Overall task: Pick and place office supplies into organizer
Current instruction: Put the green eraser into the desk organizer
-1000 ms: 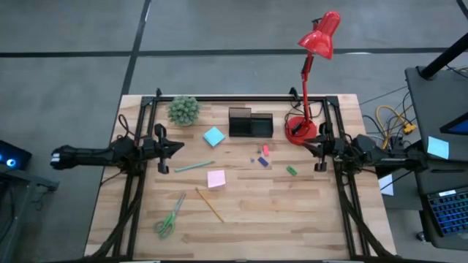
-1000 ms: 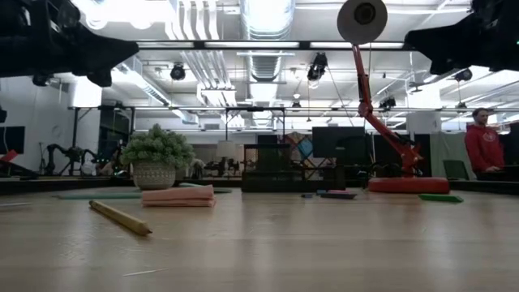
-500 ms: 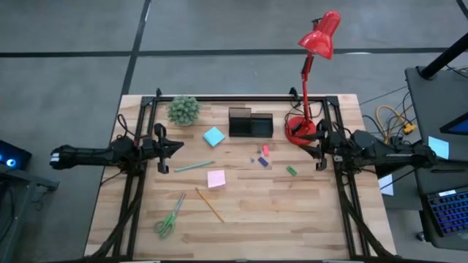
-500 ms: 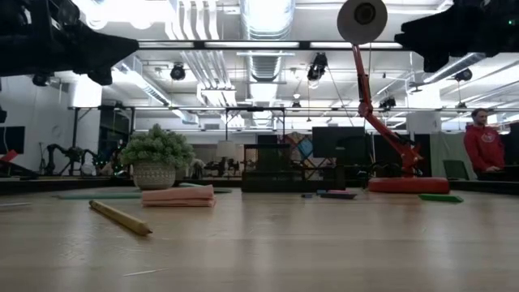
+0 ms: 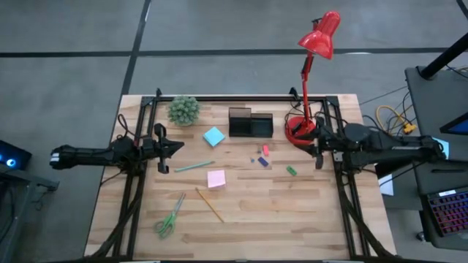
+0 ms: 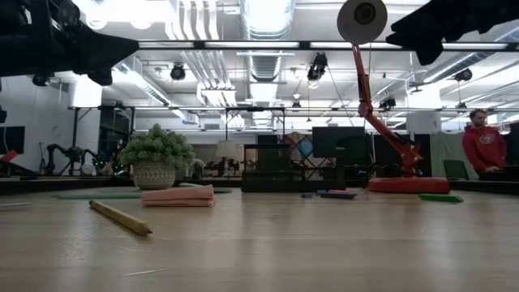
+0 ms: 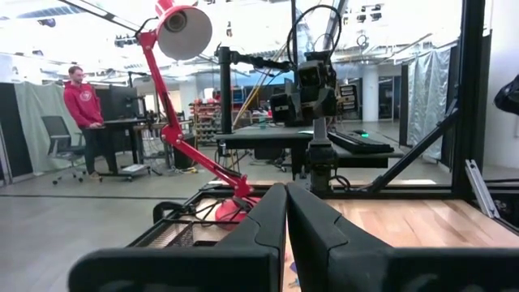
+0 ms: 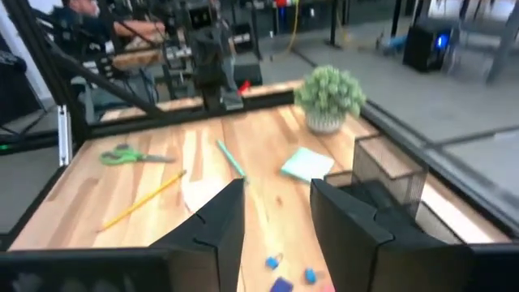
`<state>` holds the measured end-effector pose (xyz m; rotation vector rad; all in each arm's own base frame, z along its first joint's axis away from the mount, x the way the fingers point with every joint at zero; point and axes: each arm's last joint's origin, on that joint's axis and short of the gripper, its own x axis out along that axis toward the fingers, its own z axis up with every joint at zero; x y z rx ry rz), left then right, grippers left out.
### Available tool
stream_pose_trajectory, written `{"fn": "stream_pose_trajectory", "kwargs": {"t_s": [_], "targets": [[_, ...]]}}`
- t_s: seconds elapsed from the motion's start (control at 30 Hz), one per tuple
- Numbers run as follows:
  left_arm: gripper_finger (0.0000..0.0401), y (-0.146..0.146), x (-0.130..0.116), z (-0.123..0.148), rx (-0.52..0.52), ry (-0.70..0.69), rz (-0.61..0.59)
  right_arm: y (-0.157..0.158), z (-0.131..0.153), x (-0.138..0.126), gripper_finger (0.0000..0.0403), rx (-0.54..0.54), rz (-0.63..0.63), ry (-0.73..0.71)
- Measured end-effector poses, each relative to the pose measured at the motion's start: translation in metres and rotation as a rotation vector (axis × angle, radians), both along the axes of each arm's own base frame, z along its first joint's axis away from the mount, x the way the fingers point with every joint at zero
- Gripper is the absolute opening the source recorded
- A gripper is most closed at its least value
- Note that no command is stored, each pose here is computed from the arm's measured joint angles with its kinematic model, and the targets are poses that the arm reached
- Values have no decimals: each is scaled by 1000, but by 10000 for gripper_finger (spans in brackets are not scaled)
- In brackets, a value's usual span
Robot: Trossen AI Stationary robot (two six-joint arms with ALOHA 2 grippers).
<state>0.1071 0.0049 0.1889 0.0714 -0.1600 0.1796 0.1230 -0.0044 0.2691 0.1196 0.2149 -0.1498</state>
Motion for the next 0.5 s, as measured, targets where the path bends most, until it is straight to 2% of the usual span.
{"fn": "stream_pose_trajectory", "kwargs": {"t_s": [0.2,0.5], "targets": [[0,0,0,0,0,5,0,0,0,9,136,47,-9,101],[0,0,1,-1,0,15,0,0,-5,19,132,71,-23,152]]}}
